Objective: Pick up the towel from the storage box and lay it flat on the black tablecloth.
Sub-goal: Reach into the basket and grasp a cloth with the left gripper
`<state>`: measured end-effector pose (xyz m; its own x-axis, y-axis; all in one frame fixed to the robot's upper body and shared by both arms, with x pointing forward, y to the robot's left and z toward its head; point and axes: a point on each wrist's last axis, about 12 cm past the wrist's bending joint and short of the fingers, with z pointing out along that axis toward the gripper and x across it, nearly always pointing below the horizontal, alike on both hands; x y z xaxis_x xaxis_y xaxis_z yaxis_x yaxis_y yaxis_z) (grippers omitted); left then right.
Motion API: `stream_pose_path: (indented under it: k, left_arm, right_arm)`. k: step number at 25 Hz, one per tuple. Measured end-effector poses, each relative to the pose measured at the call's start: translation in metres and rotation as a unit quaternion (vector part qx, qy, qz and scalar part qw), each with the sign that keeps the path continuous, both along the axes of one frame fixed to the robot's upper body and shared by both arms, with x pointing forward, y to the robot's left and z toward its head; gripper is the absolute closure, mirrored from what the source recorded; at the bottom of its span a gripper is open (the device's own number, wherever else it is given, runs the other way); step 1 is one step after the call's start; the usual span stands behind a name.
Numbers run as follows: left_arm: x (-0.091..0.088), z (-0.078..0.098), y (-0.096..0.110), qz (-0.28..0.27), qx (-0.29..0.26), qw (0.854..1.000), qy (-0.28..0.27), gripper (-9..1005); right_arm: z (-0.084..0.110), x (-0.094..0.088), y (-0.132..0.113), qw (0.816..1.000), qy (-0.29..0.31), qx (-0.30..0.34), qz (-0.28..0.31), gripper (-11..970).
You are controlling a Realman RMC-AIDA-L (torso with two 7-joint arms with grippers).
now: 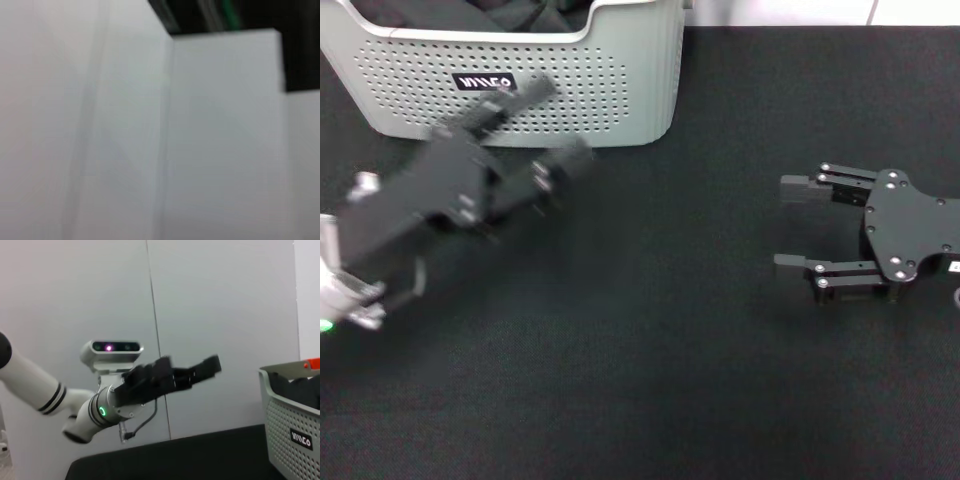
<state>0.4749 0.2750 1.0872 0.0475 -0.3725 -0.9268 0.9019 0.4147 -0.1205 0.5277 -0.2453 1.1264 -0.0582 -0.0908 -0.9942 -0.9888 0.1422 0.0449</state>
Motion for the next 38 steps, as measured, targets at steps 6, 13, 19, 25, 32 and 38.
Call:
stream_pose_path:
  k: [6, 13, 19, 25, 32, 38]
  left_arm:
    - [0.006, 0.003, 0.019, 0.1, -0.024, 0.994, -0.022, 212]
    - [0.044, 0.004, -0.004, 0.148, 0.006, 0.988, -0.045, 255]
    - [0.086, 0.009, -0.024, 0.171, 0.049, 0.984, -0.019, 340]
    - [0.115, 0.015, -0.026, 0.23, 0.049, 0.972, 0.011, 369]
    - [0.122, 0.012, -0.017, 0.278, 0.041, 0.959, 0.04, 369]
    - [0.121, 0.007, -0.01, 0.299, 0.048, 0.952, 0.05, 370]
  right_arm:
    - [-0.006, -0.006, -0.012, 1.0, 0.007, 0.008, -0.028, 103]
    - [-0.011, -0.007, -0.012, 0.999, 0.014, 0.002, -0.033, 104]
    - [-0.018, -0.008, -0.007, 1.0, 0.016, -0.002, -0.024, 104]
    - [-0.02, -0.01, -0.005, 1.0, 0.018, -0.005, -0.016, 105]
    - [-0.021, -0.013, -0.004, 1.0, 0.021, -0.007, -0.01, 104]
    - [-0.022, -0.013, -0.003, 1.0, 0.022, -0.008, -0.006, 105]
